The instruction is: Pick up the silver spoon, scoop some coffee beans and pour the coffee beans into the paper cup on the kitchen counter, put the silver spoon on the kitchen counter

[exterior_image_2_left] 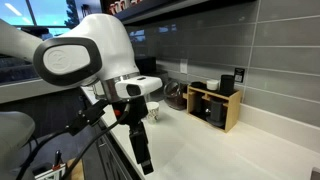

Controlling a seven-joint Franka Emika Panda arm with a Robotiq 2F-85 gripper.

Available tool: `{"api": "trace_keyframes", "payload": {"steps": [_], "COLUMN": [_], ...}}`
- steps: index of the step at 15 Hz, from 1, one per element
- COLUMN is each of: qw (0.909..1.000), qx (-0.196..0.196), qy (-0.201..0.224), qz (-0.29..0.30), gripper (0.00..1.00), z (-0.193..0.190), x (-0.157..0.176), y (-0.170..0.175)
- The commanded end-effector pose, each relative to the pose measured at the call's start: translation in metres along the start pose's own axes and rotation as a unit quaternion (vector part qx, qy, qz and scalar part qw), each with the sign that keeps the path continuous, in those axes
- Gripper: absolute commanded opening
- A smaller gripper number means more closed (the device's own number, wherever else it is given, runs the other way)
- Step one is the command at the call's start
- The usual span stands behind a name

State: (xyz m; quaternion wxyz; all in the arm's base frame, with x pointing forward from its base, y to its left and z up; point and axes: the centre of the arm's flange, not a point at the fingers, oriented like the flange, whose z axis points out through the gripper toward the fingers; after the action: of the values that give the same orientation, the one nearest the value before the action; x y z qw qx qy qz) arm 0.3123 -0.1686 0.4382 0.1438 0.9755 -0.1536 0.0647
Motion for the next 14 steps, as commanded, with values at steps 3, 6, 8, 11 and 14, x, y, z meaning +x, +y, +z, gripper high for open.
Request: {"api": "trace_keyframes", "payload": {"steps": [3, 6, 8, 11, 14], "qw": [1.0, 1.0, 1.0, 0.9999, 0.9946], "qx": [0.0, 0.0, 0.0, 0.013, 0.084], "qy": [0.0, 0.0, 0.0, 0.006, 0.055], "qz": [0.0, 0.0, 0.0, -0.008, -0.026], "gripper": [1.0, 1.0, 1.0, 1.0, 1.0], "z": [0.0, 0.0, 0.0, -0.002, -0.026], "x": [0.0, 0.0, 0.0, 0.002, 0.008], "y": [0.0, 0.0, 0.0, -0.01, -0.061]}}
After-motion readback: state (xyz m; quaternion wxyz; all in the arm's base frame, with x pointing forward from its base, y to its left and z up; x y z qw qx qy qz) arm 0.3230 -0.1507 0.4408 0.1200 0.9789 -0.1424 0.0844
